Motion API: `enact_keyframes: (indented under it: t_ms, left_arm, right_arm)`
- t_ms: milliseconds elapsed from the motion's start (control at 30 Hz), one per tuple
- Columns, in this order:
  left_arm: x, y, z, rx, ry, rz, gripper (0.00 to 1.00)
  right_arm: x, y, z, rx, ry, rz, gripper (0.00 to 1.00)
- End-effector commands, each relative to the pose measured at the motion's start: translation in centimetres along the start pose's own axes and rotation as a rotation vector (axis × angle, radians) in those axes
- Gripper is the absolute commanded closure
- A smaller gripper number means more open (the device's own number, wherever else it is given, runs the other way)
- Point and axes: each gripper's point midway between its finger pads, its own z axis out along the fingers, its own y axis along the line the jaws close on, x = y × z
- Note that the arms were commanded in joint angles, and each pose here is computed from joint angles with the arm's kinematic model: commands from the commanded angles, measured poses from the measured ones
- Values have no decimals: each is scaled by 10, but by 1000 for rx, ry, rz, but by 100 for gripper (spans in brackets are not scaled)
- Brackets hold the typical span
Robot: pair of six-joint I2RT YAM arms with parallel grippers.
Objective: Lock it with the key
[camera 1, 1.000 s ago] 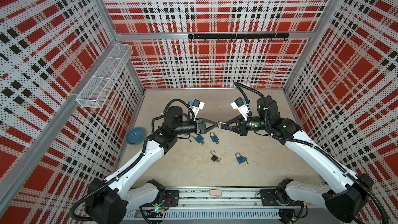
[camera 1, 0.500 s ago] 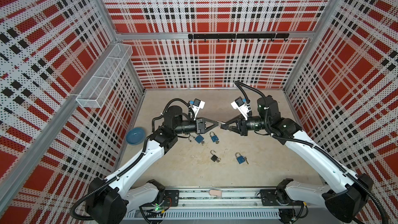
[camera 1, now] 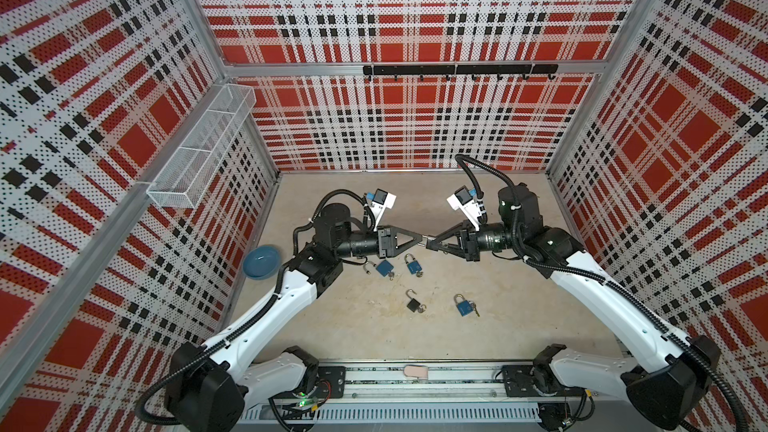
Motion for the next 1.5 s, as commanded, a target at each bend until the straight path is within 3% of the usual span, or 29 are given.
enact_keyframes:
  t_ms: [0,533,867,1467]
  left_arm:
    - [-1,-10,-5,32,-10,28,78]
    - [-7,-13,-8,42,-34,32,81]
    - [-15,-24,-10,84,-55,37,78]
    - [-8,-12,-14,72,-49,7,80]
  right_arm:
    - [-17,14,-5,-58,-45,-59,100]
    - [-15,17,-3,-117,-41,-26,100]
    - [-14,15,-2,-120,-35,-20,100]
    - [-19,15,-3,-113,-43,-25,100]
